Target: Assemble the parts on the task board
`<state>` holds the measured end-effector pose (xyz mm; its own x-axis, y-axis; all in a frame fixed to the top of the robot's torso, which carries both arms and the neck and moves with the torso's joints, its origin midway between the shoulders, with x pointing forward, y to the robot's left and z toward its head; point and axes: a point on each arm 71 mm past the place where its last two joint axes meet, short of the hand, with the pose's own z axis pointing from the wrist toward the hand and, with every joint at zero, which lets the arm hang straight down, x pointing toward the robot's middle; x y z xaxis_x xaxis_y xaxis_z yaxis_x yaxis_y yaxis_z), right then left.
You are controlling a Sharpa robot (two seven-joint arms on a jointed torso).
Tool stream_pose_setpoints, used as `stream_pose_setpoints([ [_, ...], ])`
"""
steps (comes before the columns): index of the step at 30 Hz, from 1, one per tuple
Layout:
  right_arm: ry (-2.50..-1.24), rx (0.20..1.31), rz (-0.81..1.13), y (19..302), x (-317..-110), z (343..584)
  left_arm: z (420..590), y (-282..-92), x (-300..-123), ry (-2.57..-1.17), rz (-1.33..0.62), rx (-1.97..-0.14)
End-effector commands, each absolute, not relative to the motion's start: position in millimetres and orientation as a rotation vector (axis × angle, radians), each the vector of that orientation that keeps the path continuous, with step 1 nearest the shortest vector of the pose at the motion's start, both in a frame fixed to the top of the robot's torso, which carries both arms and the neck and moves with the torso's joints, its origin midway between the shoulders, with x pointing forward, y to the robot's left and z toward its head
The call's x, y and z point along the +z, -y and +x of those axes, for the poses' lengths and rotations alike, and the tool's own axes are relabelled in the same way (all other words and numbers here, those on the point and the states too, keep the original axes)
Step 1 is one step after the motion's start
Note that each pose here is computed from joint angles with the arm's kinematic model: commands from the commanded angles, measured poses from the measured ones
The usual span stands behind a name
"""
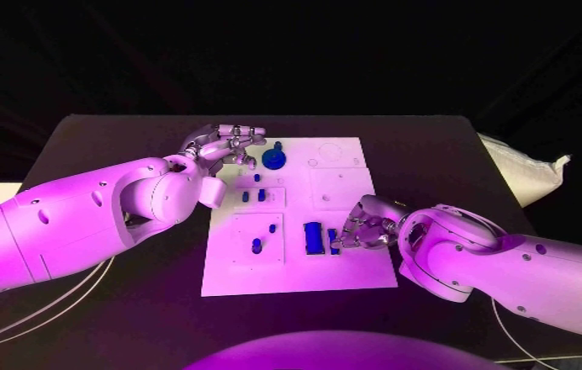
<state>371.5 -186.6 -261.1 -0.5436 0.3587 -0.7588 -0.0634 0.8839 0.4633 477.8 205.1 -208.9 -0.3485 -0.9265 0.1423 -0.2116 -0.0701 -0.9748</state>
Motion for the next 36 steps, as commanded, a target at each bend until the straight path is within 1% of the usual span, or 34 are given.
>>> stream_pose_setpoints([
  [1, -2.025, 0.641, 0.242, 186.5, -251.4, 375.4, 477.8, -203.4, -208.6, -1.586, -1.232, -1.487],
  [8, -1.945, 0.782, 0.386, 196.0, -238.4, 393.9, 479.3, -206.3, -213.3, -1.565, -1.234, -1.482],
  [11, -1.904, 0.889, 0.498, 201.8, -233.4, 405.6, 479.3, -208.0, -218.2, -1.553, -1.236, -1.497],
  [17, -1.765, 1.120, 0.713, 212.5, -224.8, 437.9, 482.9, -214.6, -226.9, -1.506, -1.270, -1.513],
  [18, -1.753, 1.134, 0.726, 213.2, -224.4, 440.3, 483.2, -215.1, -227.6, -1.502, -1.273, -1.513],
  [20, -1.697, 1.199, 0.786, 217.0, -223.1, 451.1, 485.2, -216.5, -230.4, -1.483, -1.286, -1.509],
  [22, -1.636, 1.260, 0.862, 222.5, -223.1, 465.2, 488.1, -217.7, -233.4, -1.453, -1.294, -1.493],
  [30, -1.511, 1.353, 0.986, 234.5, -229.3, 504.1, 501.0, -223.3, -240.2, -1.356, -1.287, -1.422],
  [36, -1.474, 1.390, 1.004, 236.0, -234.0, 518.4, 508.9, -223.1, -243.9, -1.322, -1.281, -1.390],
])
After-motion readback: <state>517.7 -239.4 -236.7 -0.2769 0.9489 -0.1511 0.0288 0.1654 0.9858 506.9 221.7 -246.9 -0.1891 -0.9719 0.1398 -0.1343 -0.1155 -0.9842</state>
